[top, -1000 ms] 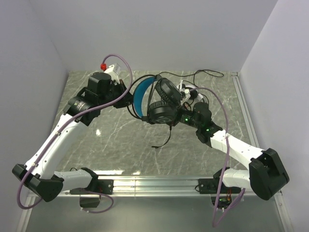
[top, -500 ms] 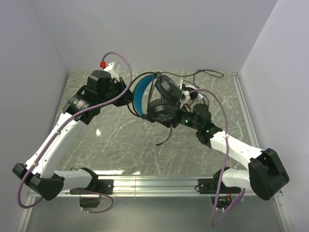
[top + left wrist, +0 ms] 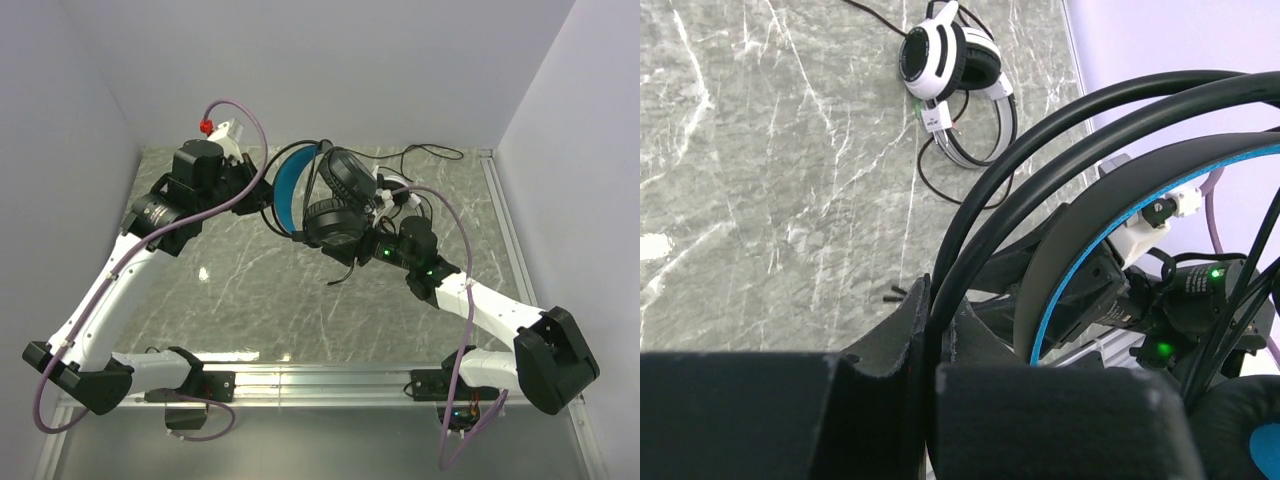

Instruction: Wrap the headphones

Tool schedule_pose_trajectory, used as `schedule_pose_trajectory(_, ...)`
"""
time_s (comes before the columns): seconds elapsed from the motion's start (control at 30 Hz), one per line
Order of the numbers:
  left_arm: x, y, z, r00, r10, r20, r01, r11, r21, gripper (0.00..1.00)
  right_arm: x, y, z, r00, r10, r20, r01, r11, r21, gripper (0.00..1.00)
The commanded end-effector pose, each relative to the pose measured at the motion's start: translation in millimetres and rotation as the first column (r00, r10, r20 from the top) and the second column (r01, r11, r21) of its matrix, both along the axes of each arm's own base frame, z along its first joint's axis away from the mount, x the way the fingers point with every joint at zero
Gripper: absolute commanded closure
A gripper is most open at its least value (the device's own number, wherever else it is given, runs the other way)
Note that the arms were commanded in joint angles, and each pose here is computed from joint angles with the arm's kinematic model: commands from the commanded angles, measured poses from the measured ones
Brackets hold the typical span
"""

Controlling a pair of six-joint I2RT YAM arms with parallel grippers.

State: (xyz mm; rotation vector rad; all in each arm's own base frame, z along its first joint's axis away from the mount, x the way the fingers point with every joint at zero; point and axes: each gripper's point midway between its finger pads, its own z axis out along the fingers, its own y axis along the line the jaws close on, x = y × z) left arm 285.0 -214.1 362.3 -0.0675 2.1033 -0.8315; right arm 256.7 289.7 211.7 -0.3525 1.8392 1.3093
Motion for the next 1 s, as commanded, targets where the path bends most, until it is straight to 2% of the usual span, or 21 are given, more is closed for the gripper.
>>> schedule_pose_trajectory(0.0,2.2,-3.1,47.5,0.996,0.019,0.091,-0.009,0.994,-0.106,1.0,-3.1,0.8,11.6,0.998,0.01,0.067,-0.011,1.0,0.022,0.47)
schedule_pose_trajectory(0.2,3.7,-0.4,51.8,0.995,0.031,0.099,-0.021,0.995,-0.099,1.0,-7.2,-0.7,6.9,0.998,0.015,0.065,-0.017,1.0,0.026,0.47)
schedule_pose_trajectory(0.33,3.1,-1.0,53.5,0.994,0.029,0.102,-0.018,0.995,-0.101,1.0,-11.1,-0.2,4.5,0.998,0.027,0.065,-0.029,0.999,0.028,0.53)
schedule_pose_trajectory(0.53,3.9,0.6,55.8,0.994,0.036,0.107,-0.025,0.995,-0.096,1.0,-14.7,-2.9,-3.5,0.998,0.023,0.055,-0.024,0.999,0.021,0.53)
schedule_pose_trajectory(0.97,6.5,-3.4,56.0,0.994,0.024,0.105,-0.014,0.995,-0.099,1.0,-15.5,-18.4,-28.6,0.998,-0.065,0.018,0.066,0.995,-0.076,0.58)
